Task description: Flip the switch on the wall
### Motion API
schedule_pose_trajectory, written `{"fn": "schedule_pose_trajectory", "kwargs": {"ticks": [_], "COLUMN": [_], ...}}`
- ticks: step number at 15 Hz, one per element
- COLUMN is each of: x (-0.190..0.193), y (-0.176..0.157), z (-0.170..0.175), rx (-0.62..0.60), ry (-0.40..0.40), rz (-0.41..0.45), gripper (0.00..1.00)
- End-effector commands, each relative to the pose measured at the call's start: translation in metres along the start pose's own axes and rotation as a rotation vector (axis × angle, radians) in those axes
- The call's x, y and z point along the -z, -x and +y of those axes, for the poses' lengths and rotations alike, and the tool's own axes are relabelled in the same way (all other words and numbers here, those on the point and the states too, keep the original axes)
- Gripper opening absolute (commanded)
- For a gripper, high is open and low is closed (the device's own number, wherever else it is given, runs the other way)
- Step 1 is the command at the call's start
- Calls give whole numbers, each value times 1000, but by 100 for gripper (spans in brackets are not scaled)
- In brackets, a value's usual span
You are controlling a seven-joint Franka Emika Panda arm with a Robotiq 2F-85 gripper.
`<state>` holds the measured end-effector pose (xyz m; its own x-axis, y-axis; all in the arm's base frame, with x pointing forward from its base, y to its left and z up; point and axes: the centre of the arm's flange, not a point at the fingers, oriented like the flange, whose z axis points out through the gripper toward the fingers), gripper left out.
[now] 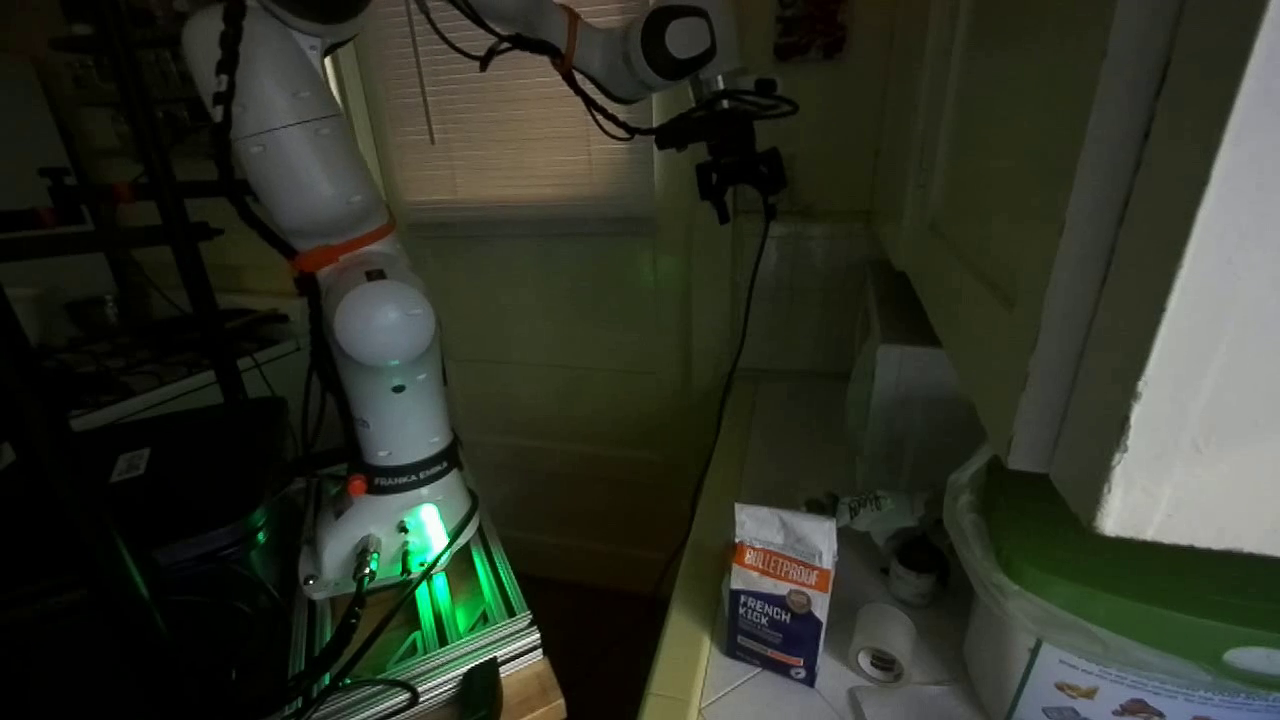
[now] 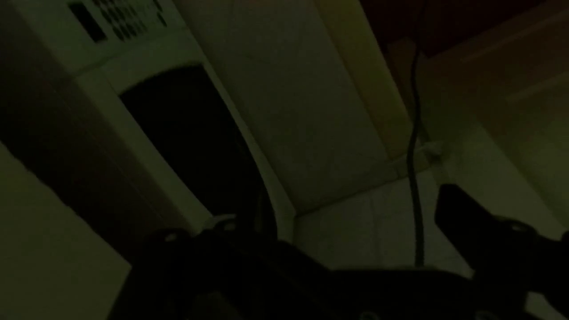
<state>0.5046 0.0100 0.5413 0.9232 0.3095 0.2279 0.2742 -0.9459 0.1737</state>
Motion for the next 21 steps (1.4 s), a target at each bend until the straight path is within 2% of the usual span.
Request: {"fn": "schedule_pose_trajectory", "kwargs": {"ticks": [1, 2, 6, 11, 12, 13, 14, 15, 19, 21], "x": [-3, -1, -1, 0, 0, 4, 4, 4, 4, -2], "y": [-52, -58, -80, -88, -90, -88, -88, -88, -88, -96], "z": [-16, -22, -35, -54, -57, -55, -56, -57, -55, -57], "rx": [188, 240, 404, 517, 529, 491, 496, 494, 491, 492], "ry": [-8, -16, -68, -156, -167, -131, -133, -133, -132, -156], "rz": [80, 103, 195, 319, 344, 295, 301, 300, 300, 327], "gripper": [75, 74, 42, 4, 1, 0, 7, 1, 0, 0]}}
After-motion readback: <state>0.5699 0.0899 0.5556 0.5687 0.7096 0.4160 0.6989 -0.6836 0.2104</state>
